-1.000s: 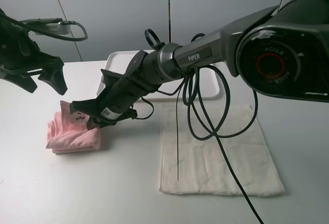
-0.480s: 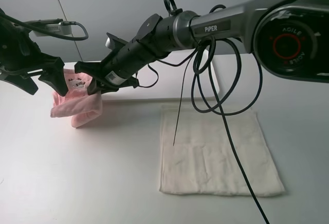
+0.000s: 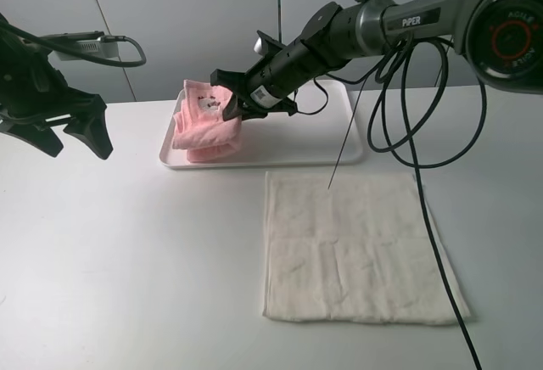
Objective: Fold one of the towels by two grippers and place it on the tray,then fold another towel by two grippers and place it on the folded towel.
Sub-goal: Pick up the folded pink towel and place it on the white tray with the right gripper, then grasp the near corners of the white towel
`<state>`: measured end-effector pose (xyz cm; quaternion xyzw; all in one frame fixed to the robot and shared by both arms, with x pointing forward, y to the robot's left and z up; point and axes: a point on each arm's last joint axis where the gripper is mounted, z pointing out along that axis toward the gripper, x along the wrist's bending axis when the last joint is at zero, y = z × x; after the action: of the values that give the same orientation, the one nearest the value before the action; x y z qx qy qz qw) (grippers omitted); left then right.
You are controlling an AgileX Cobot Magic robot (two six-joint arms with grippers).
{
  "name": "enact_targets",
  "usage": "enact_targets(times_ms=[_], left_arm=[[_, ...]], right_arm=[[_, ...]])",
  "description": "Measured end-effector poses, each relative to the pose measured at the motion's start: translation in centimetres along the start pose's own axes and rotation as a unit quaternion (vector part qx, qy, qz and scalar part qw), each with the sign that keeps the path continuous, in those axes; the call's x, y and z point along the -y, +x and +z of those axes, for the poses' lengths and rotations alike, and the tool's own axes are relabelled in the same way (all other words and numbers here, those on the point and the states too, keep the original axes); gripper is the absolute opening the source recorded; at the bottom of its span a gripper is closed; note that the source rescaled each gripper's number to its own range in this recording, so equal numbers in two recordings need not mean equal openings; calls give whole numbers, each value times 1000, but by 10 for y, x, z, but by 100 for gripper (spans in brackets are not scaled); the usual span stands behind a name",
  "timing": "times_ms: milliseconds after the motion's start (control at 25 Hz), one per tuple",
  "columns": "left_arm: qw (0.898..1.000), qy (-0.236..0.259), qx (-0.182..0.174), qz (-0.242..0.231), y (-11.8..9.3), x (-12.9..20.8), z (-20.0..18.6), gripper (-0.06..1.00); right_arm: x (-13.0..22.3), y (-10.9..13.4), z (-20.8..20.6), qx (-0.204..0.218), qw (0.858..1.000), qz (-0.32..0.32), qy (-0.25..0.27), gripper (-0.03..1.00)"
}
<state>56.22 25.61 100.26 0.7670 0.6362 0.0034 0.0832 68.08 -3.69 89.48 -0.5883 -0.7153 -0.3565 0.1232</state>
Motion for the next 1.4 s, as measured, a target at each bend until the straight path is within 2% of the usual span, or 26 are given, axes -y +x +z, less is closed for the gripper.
enact_targets(times_ms=[160,280,440,600,640,680,760,840,880,960,1120,1400], left_arm=[[1000,0,3,-2,-1,0,0,98],[1000,0,3,-2,-1,0,0,98],[1000,0,3,-2,-1,0,0,98],[1000,0,3,-1,-1,0,0,98],[1000,0,3,0,-1,0,0,98],[1000,0,3,2,-1,0,0,98],[1000,0,3,5,-1,0,0,98],[1000,0,3,7,-1,0,0,98],[1000,0,3,9,-1,0,0,98],[1000,0,2,10,0,0,0,98],[1000,1,-4,13,1,0,0,98],[999,5,-10,31,2,1,0,98]], right_arm=[[-14,-31,-16,24,999,13,-21,7],[-14,-50,-12,37,999,24,-18,7],[-10,-58,-4,42,999,29,-11,7],[-13,-58,-5,46,998,31,-27,7],[-13,-57,-4,46,998,31,-28,11],[-14,-58,-4,48,998,30,-32,19],[-15,-58,-5,50,998,28,-38,49],[-15,-58,-5,50,998,28,-38,84],[-15,-58,-5,50,998,27,-38,92],[-16,-56,-8,51,998,17,-39,98],[-27,-40,-32,67,995,-51,-50,100],[-48,-1,-119,130,971,-188,-68,100]])
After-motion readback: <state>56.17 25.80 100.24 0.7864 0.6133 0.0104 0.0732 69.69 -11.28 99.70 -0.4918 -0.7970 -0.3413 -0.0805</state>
